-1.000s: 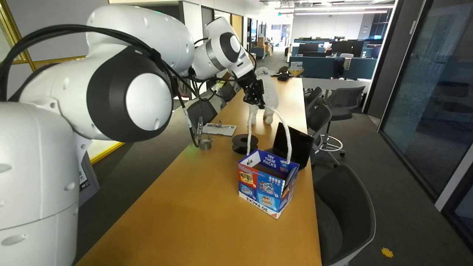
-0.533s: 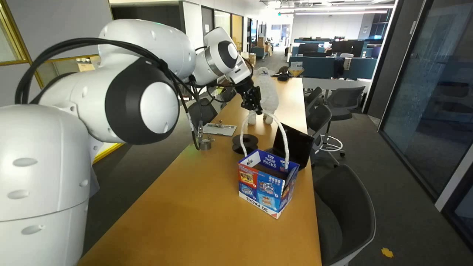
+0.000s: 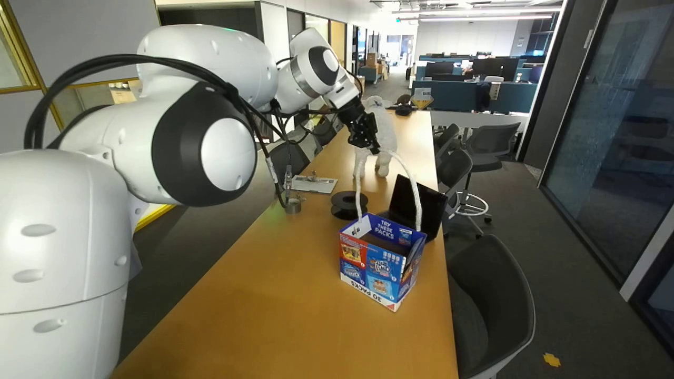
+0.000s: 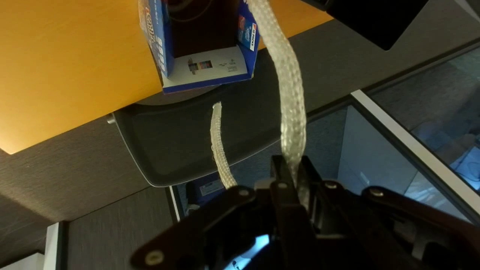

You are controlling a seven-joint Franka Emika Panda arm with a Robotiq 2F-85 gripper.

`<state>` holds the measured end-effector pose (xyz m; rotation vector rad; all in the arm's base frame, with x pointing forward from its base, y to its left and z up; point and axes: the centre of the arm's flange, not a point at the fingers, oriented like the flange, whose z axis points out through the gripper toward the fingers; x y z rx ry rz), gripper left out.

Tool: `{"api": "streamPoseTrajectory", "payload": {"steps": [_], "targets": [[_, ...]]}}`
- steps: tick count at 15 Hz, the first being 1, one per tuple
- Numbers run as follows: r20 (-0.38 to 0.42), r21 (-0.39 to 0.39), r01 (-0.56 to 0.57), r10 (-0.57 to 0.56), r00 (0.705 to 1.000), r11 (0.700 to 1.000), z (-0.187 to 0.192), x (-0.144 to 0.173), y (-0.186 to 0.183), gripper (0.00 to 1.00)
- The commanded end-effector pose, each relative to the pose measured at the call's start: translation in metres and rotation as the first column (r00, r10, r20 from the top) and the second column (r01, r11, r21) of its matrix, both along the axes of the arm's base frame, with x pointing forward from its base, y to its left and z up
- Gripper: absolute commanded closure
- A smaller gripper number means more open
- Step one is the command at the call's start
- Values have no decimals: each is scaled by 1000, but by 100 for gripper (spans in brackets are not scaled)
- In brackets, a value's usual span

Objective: Put the ropes in the box one at a time

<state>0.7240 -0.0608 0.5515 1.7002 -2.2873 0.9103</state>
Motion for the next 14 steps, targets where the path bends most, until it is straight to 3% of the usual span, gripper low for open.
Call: {"api": "streamPoseTrajectory", "payload": {"steps": [1,14], "targets": [[-2,-27,-15,15,1000,1000,2,7,3,94],[-92,28,-90,92,991,996,-83,28,25,95]]}}
